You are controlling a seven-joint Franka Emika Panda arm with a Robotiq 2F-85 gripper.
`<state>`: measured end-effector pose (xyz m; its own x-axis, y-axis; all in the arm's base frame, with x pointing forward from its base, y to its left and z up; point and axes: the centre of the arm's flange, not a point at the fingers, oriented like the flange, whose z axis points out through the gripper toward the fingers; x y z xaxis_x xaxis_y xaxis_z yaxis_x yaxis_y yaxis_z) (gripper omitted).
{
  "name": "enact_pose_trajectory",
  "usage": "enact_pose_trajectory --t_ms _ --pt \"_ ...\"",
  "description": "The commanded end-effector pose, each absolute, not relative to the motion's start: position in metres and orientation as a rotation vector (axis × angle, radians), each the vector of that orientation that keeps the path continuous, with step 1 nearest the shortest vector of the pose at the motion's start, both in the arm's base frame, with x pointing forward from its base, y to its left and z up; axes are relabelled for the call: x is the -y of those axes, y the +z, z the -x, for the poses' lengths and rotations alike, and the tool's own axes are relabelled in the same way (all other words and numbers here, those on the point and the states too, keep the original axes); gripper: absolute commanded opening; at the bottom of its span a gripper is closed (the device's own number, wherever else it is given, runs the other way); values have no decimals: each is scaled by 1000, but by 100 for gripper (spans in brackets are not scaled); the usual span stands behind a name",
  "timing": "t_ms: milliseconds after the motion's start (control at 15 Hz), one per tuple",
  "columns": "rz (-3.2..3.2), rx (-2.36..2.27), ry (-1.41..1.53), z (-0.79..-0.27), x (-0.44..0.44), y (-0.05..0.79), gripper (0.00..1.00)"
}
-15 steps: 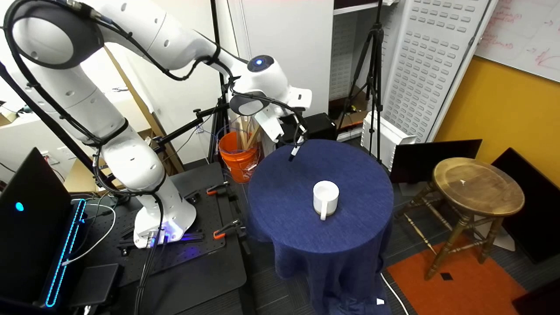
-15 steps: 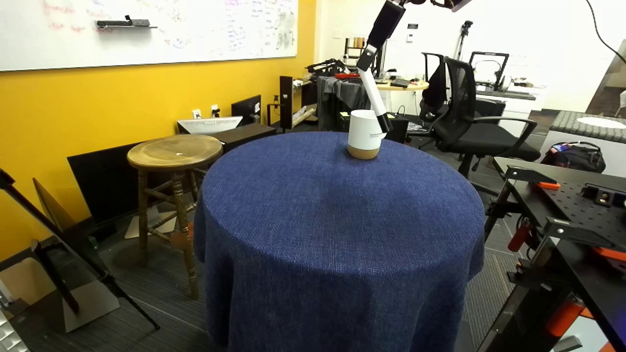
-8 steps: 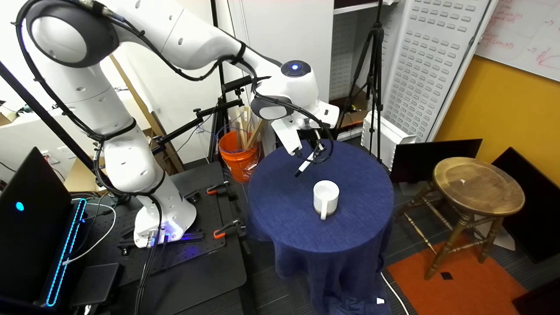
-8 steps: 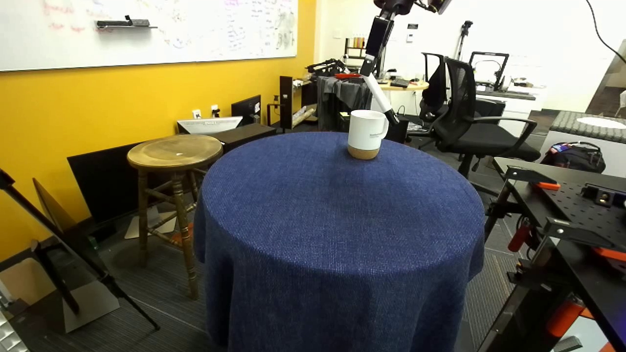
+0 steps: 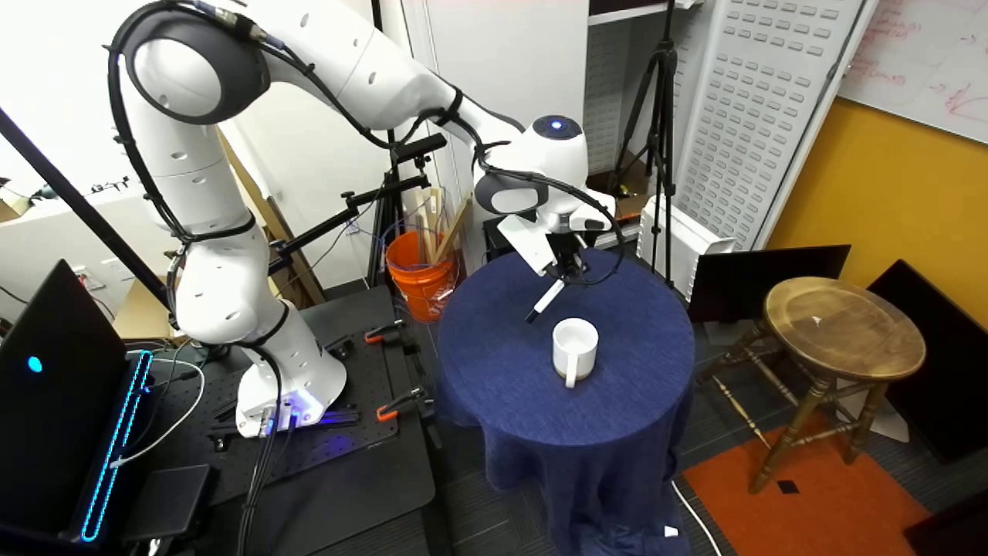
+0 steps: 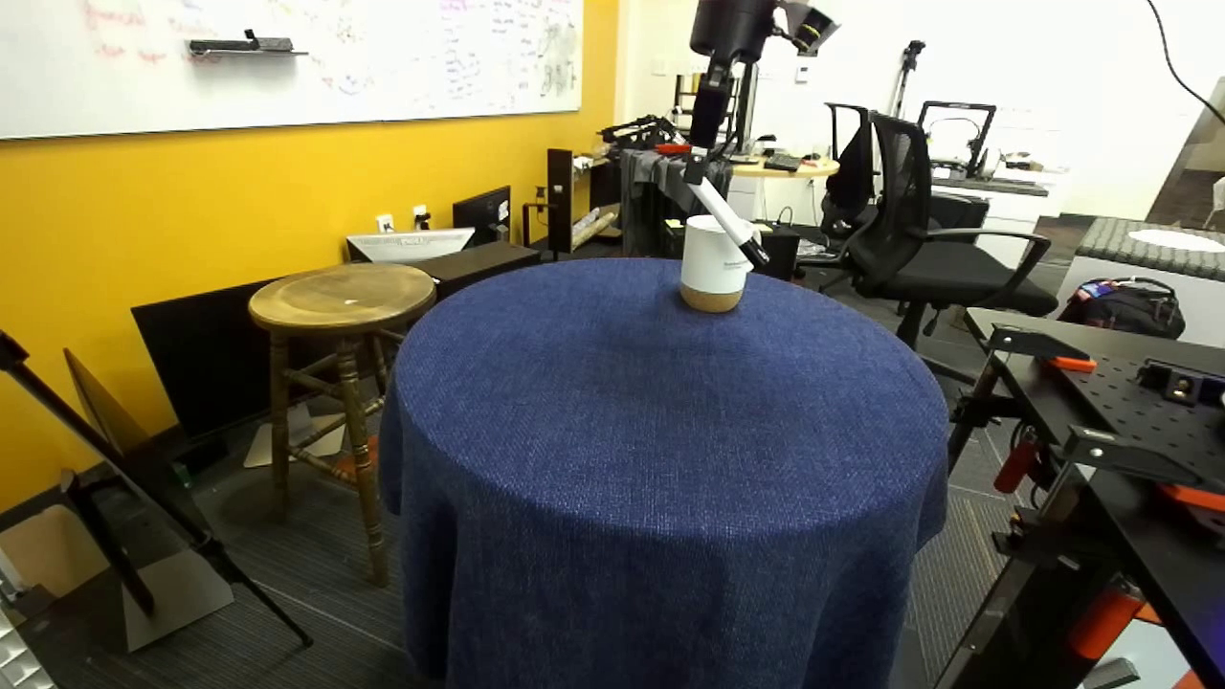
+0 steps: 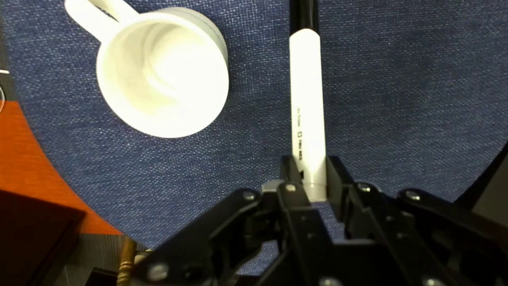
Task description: Take the marker out of the cup and put it on the table
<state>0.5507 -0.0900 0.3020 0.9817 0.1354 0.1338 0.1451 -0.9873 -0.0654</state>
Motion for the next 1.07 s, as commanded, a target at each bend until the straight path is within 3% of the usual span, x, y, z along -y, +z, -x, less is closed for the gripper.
enact_pose_trajectory --t_ms 0,467,533,667,1000 --pt "3045 306 -92 -573 84 299 6" --pt "3025 426 54 -585 64 289 6" --pt "3029 447 69 -585 62 288 47" --pt "3030 475 90 -586 59 285 55" --pt "3032 491 107 -586 58 284 92"
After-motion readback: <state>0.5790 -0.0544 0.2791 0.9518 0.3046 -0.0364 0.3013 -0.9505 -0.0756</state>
